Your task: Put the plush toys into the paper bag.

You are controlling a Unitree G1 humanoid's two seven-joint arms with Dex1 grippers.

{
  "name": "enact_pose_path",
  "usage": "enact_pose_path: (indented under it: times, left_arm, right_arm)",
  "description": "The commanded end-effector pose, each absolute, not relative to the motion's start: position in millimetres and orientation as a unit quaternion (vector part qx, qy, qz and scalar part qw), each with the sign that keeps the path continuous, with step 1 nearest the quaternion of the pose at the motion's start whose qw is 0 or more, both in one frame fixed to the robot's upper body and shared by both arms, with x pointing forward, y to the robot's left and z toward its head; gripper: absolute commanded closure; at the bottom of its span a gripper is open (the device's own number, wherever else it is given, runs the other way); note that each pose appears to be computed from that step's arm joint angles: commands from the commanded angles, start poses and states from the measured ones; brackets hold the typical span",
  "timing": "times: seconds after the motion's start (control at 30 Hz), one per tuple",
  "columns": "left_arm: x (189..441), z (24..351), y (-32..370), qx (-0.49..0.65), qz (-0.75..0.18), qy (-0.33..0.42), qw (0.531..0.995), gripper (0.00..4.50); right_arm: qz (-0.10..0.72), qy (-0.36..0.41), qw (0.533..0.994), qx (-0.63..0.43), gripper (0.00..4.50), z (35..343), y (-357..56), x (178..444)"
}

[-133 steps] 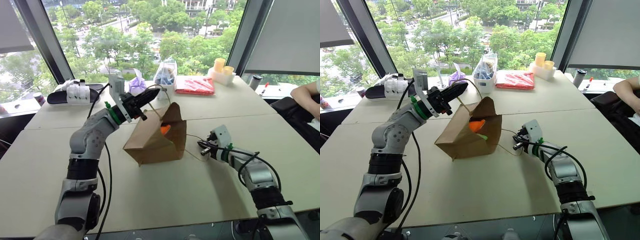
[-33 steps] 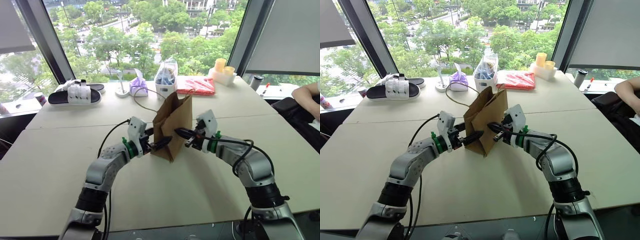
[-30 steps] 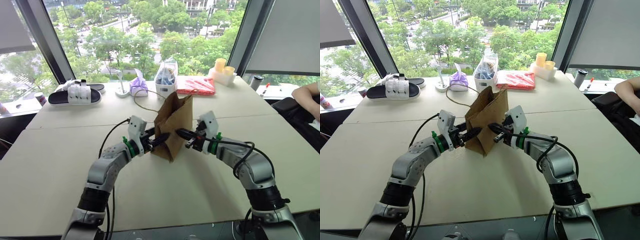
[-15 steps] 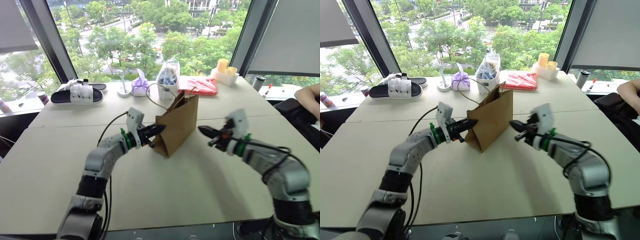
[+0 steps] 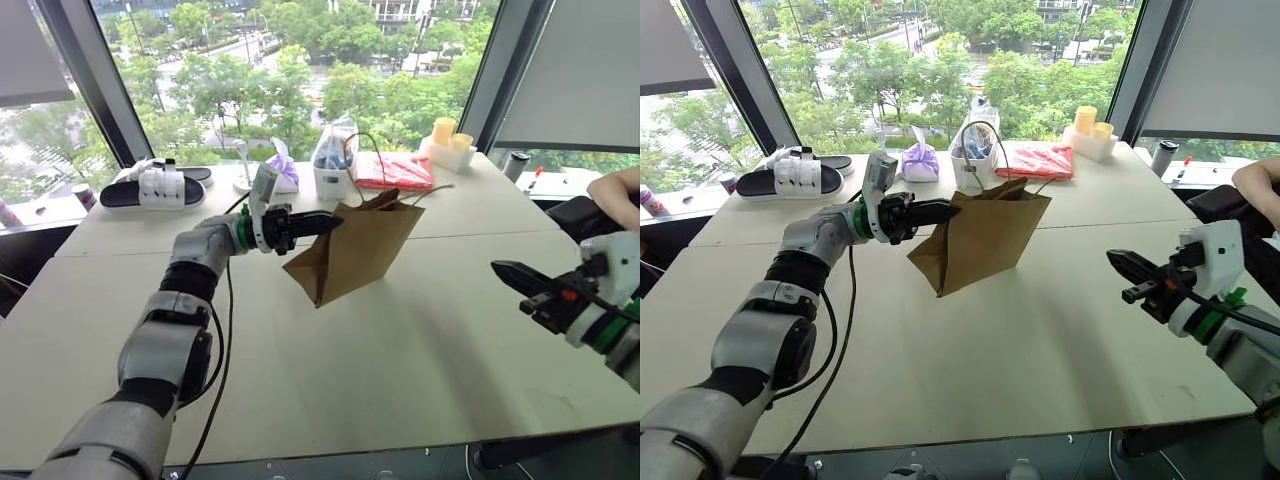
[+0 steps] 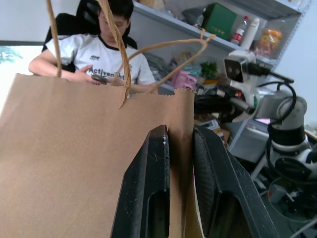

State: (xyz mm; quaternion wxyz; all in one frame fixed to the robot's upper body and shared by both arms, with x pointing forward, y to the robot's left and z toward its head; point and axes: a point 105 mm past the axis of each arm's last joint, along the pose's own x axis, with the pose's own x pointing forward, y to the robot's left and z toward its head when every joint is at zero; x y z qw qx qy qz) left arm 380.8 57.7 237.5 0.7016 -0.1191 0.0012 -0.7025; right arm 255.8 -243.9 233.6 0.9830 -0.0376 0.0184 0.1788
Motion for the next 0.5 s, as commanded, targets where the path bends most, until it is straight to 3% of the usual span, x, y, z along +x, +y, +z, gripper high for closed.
enact_pose_path:
  times: [0.03,0.23,0.33,0.5]
  left_arm:
    - [390,236,59,-0.087,-0.681,-0.007,0.728,3.79]
    - [394,226,58,-0.069,-0.664,-0.007,0.745,3.79]
    - [395,228,60,-0.069,-0.662,-0.009,0.746,4.47]
    - [394,229,62,-0.066,-0.665,-0.006,0.744,4.47]
  right_arm:
    - [0.182,0.001,0.982,-0.051,4.50,244,-239,251]
    - [0.183,0.005,0.982,-0.047,4.50,245,-239,254]
    - [0.183,0.006,0.982,-0.048,4.50,245,-239,258]
    - [0.185,0.005,0.981,-0.049,4.50,246,-238,261]
